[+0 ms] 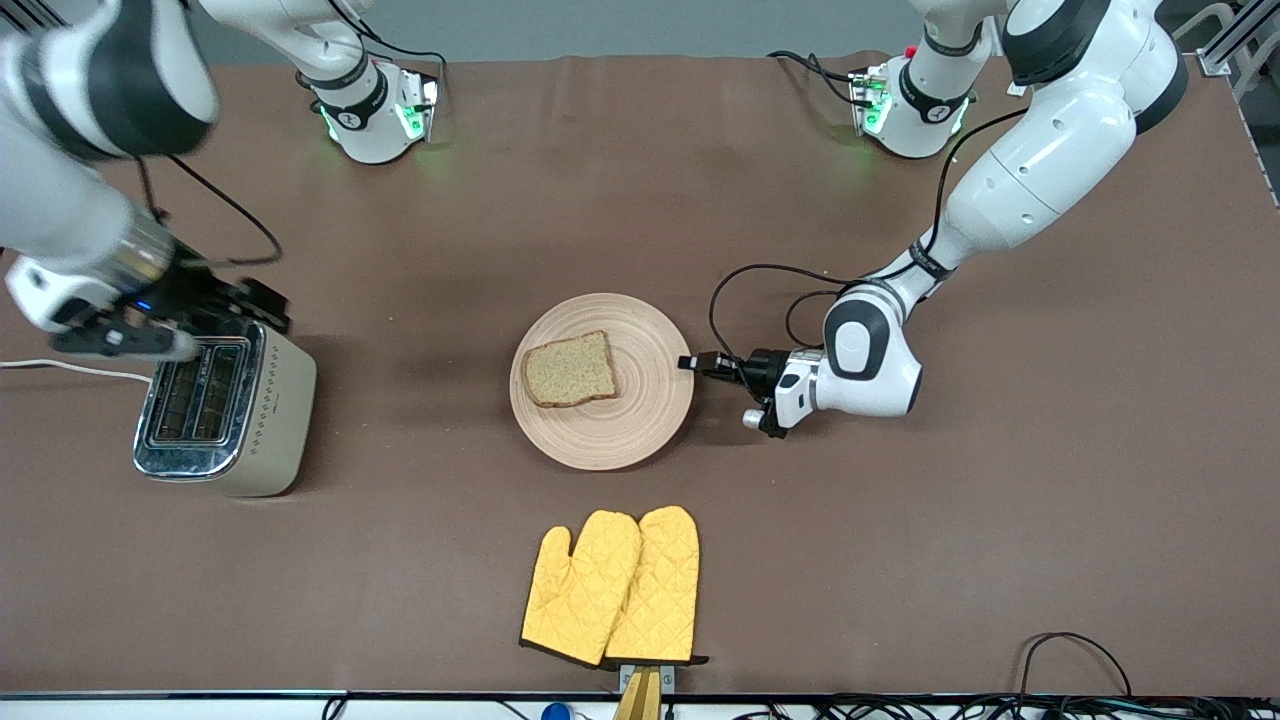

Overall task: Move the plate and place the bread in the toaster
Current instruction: 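Reach the right gripper to the bread while the left gripper draws back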

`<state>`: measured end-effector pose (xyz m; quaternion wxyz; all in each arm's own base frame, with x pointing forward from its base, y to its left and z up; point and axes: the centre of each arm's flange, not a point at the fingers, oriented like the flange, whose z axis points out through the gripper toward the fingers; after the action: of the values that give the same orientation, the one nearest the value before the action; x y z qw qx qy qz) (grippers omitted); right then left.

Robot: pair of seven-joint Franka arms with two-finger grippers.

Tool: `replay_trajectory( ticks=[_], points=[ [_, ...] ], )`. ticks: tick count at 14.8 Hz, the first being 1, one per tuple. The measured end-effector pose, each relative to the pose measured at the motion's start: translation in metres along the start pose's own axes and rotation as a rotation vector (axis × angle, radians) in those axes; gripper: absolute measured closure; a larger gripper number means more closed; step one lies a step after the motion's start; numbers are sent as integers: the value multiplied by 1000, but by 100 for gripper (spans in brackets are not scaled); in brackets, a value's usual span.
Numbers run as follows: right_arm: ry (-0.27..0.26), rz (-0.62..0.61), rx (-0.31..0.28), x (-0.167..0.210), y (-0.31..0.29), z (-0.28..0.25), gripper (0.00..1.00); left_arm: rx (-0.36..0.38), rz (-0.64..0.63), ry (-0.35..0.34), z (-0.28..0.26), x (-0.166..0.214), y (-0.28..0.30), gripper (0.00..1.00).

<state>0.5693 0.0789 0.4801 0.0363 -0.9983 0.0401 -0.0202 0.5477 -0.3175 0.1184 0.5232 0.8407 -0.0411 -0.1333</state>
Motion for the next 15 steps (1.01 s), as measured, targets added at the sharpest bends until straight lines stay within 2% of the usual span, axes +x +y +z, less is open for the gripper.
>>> replay_trajectory(
  ticks=[3, 4, 6, 8, 10, 12, 13, 15],
  points=[
    [35, 4, 7, -2, -57, 71, 0, 3, 2, -1, 3, -1, 1, 91],
    [46, -4, 9, -2, -70, 92, 0, 2, 3, -2, 3, -1, 2, 86],
    [68, 15, 19, -2, -93, 127, 1, 1, 2, 1, 2, 0, 2, 68],
    [79, 61, 58, -2, -109, 152, 2, 1, -3, 17, -6, 4, -1, 46],
    [69, 102, 105, -4, -119, 167, 3, 0, -21, 61, -31, 14, -4, 28],
    [52, 87, 117, -15, -140, 177, 10, -3, -56, 137, -78, 29, -1, 7],
    [41, 72, 117, -22, -151, 182, 10, -4, -78, 185, -110, 36, 5, 1],
    [24, 43, 110, -38, -170, 197, 12, 10, -99, 277, -177, 43, 26, 0]
  ],
)
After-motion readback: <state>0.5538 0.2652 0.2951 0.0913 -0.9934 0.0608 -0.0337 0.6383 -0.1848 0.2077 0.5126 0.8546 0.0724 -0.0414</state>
